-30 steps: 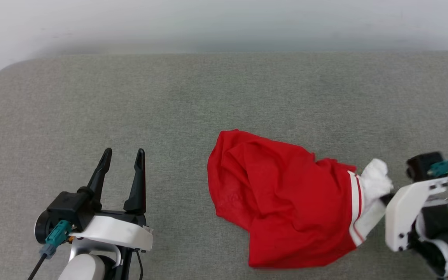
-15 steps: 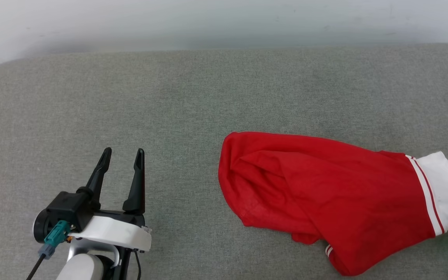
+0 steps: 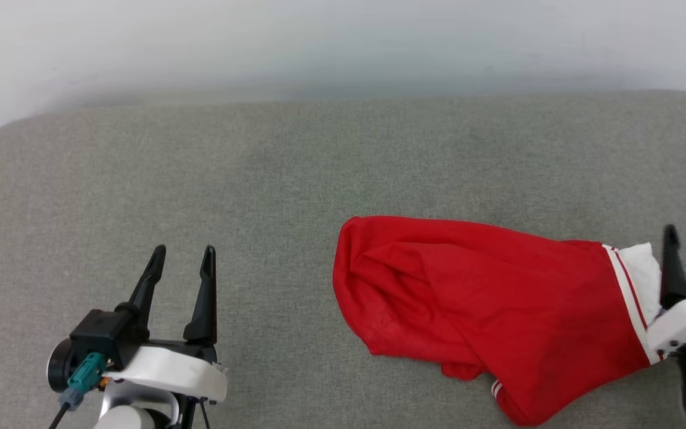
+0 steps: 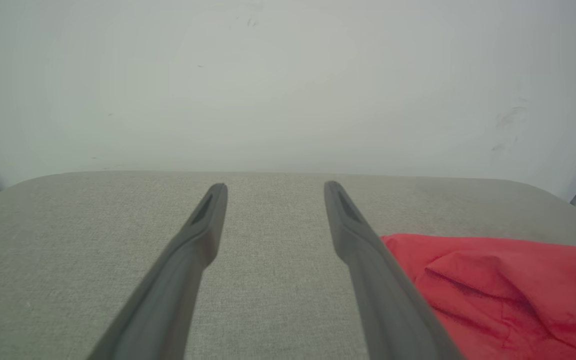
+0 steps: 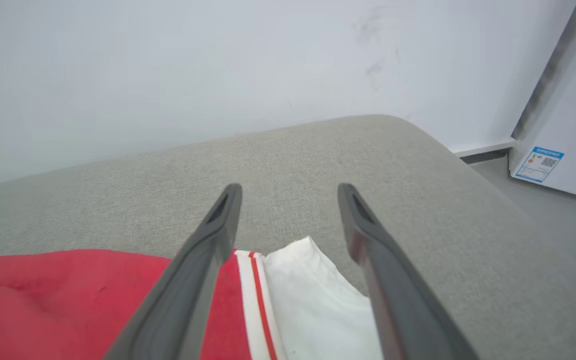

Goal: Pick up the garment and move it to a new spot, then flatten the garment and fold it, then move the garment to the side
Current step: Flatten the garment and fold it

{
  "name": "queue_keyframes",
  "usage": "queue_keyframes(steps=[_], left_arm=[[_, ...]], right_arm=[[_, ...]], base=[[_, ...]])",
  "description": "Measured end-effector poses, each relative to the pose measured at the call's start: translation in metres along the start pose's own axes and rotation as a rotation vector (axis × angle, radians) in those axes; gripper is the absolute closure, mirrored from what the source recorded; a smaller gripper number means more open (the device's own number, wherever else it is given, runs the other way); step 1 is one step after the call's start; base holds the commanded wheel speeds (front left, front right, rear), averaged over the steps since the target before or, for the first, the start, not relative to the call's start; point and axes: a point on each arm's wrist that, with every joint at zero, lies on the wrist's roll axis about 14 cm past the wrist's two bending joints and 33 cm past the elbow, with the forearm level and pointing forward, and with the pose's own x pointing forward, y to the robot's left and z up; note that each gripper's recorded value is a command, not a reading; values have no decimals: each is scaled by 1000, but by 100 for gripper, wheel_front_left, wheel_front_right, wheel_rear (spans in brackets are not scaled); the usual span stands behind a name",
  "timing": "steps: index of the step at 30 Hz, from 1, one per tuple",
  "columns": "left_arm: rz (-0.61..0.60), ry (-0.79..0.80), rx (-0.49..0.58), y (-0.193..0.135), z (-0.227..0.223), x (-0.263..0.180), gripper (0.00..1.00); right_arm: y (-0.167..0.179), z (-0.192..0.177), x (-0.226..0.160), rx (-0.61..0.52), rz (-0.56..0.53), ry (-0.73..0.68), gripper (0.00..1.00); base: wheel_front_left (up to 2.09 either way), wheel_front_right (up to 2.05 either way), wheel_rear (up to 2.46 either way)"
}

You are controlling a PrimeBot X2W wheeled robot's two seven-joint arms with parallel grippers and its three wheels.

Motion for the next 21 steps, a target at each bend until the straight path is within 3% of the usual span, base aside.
queue_keyframes(steps=[8, 15, 21], left_arm=[[6, 9, 10, -2, 4, -18, 0], [-7, 18, 27, -6, 8, -30, 0], [-28, 39, 34, -12, 7, -31, 0]], right_arm=[[65, 38, -32, -58, 197, -181, 0], [92, 34, -70, -34, 277, -166, 0], [94, 25, -89, -1, 288, -123, 0]], base=[[0, 0, 0], [0, 0, 0], [0, 0, 0]])
